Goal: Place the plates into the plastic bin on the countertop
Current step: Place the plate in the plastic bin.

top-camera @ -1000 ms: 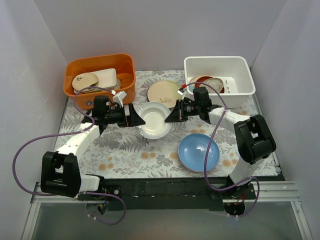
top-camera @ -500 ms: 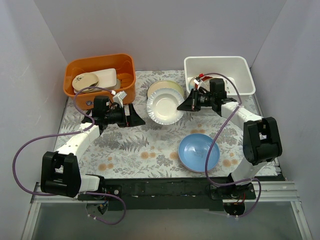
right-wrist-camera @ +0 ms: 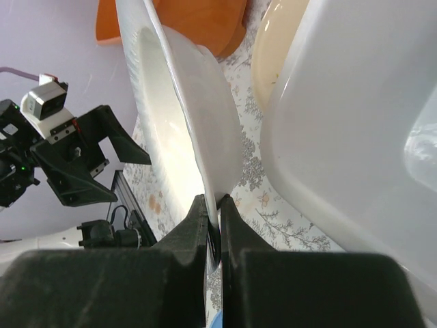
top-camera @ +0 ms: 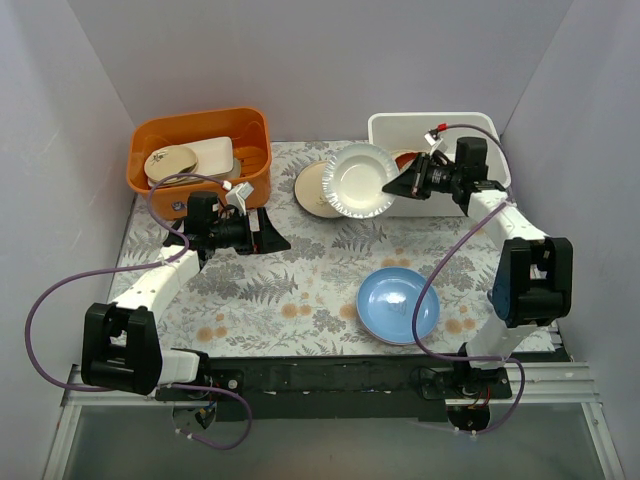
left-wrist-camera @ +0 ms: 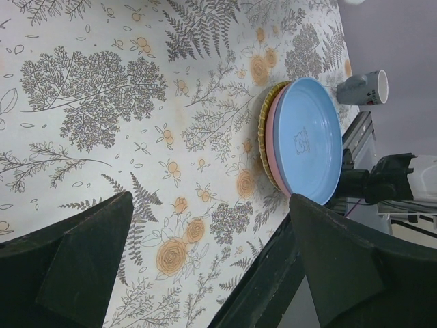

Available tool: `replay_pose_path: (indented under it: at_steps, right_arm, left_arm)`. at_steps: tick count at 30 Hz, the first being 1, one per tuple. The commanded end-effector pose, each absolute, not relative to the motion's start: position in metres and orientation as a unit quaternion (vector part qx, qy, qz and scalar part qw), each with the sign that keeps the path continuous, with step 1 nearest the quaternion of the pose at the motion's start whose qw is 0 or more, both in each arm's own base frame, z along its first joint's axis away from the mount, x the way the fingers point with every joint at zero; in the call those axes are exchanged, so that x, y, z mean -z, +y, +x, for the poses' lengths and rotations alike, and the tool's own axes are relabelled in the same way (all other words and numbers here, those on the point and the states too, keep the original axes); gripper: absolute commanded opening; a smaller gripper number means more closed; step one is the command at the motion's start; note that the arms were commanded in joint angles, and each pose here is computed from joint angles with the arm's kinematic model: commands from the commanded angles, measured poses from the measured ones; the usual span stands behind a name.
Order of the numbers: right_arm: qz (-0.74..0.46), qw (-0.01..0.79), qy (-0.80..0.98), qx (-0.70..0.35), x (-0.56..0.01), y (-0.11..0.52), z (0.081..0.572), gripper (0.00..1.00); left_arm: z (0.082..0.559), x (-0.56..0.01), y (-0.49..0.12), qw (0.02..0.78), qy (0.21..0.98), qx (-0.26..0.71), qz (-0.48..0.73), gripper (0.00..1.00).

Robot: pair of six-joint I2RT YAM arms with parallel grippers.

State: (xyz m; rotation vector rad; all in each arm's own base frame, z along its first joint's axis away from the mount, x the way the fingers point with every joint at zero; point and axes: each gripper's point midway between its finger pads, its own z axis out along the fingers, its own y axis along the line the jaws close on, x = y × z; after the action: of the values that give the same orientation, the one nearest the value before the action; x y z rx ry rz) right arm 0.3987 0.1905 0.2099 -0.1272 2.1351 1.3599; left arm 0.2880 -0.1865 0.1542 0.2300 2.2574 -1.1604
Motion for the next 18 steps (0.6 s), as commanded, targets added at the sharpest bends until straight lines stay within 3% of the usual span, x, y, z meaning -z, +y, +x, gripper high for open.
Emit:
replay_pose_path:
  at_steps: [1,18]
  right_arm:
    - [-0.089,0.363,0.762,-0.528,-0.272,0.176,0.412,0.01]
    - [-0.017,0.417,0.75,-0.513,-0.294,0.111,0.461,0.01]
  left_arm:
    - [0.294,-0.173,-0.188,0.32,0.836,0.432,0.104,0.98]
    - [0.296,-0.172,-0.186,0.323,0.839,0.426,0.101,0.98]
